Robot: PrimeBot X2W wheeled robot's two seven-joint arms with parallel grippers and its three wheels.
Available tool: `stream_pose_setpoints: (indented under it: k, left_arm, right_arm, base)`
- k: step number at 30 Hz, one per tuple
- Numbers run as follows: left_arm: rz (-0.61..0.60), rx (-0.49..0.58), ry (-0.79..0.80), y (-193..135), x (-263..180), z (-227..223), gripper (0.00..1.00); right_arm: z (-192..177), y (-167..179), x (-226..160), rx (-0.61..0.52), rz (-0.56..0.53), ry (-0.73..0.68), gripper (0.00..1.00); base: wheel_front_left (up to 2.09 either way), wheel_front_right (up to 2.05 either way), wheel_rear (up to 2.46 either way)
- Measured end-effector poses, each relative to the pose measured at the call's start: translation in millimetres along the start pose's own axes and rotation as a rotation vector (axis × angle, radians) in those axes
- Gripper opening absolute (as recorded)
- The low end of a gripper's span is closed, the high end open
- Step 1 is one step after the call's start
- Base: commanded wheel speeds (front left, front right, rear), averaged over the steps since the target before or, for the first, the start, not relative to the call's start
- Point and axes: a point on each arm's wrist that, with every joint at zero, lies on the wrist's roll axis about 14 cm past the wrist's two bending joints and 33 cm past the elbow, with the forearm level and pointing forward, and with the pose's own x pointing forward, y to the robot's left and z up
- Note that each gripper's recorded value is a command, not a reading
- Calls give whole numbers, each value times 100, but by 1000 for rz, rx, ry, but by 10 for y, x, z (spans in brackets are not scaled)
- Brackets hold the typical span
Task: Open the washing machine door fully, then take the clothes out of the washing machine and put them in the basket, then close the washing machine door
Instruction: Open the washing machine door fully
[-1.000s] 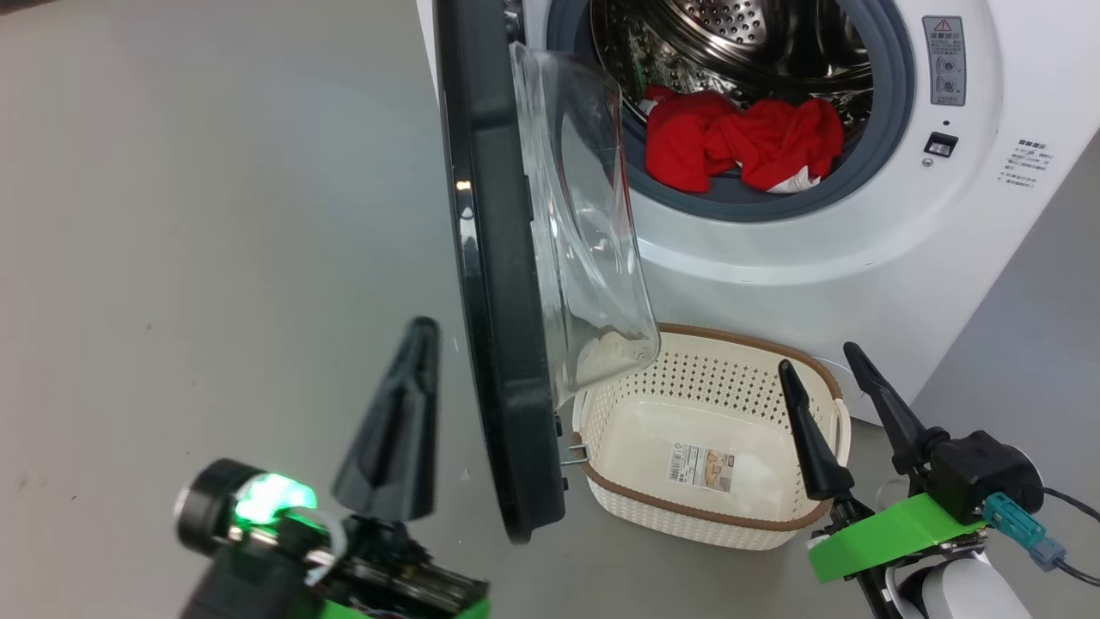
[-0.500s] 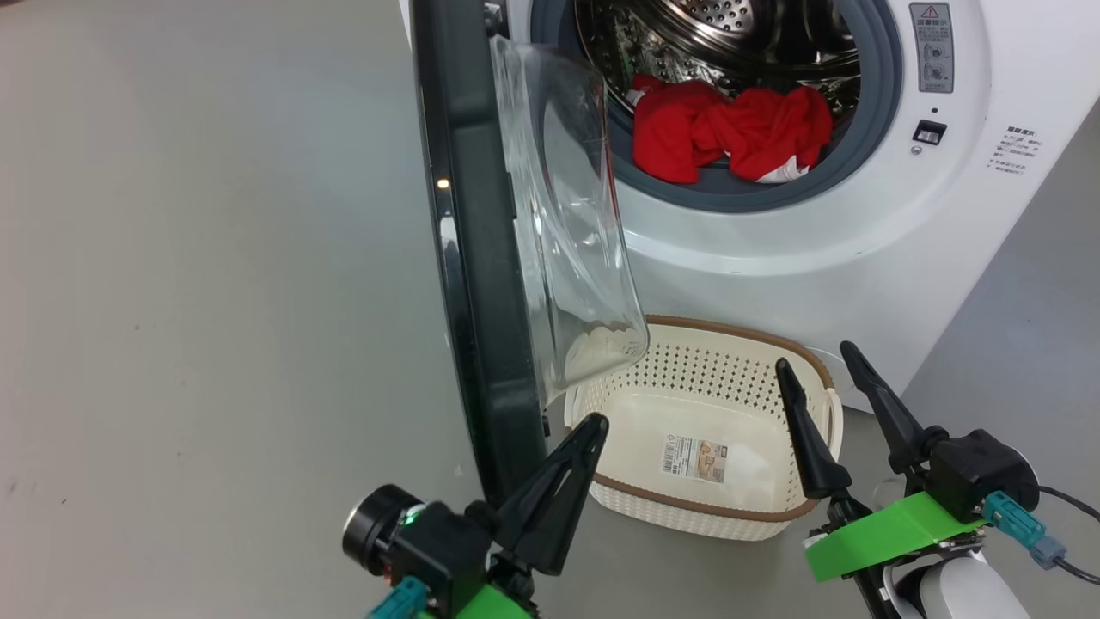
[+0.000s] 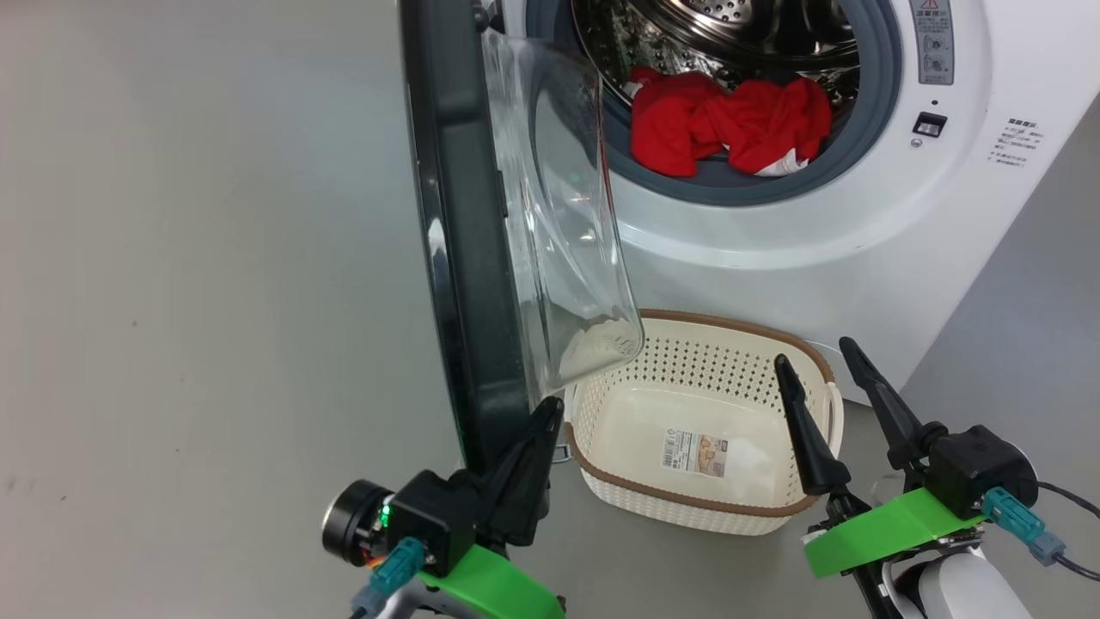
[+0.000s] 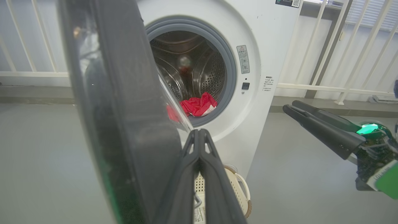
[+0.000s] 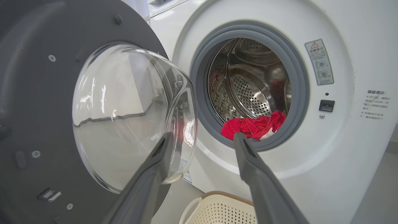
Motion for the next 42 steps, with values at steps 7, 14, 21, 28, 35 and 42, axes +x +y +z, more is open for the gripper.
stream_pose_setpoints:
  k: [7,14,21,28,35,42]
  left_arm:
    - [49,3,2,97,-36,2,0]
    - [136,17,-11,320,-122,62,0]
    - [224,36,-18,588,-255,111,0]
    - [317,47,-22,849,-374,132,0]
    - [395,44,-28,1083,-463,127,0]
    - [455,54,-33,1261,-508,127,0]
  right_arm:
    - [-26,70,36,3,21,6,100]
    - [-39,173,79,18,48,9,100]
    - [-59,277,121,22,78,13,100]
    - [-62,355,135,22,100,15,100]
    - [-107,366,123,27,105,26,100]
    - [-122,345,112,29,99,30,100]
  base:
    - [0,0,0]
    - [0,0,0]
    - [0,0,0]
    - [0,0,0]
    - [0,0,0]
    - [0,0,0]
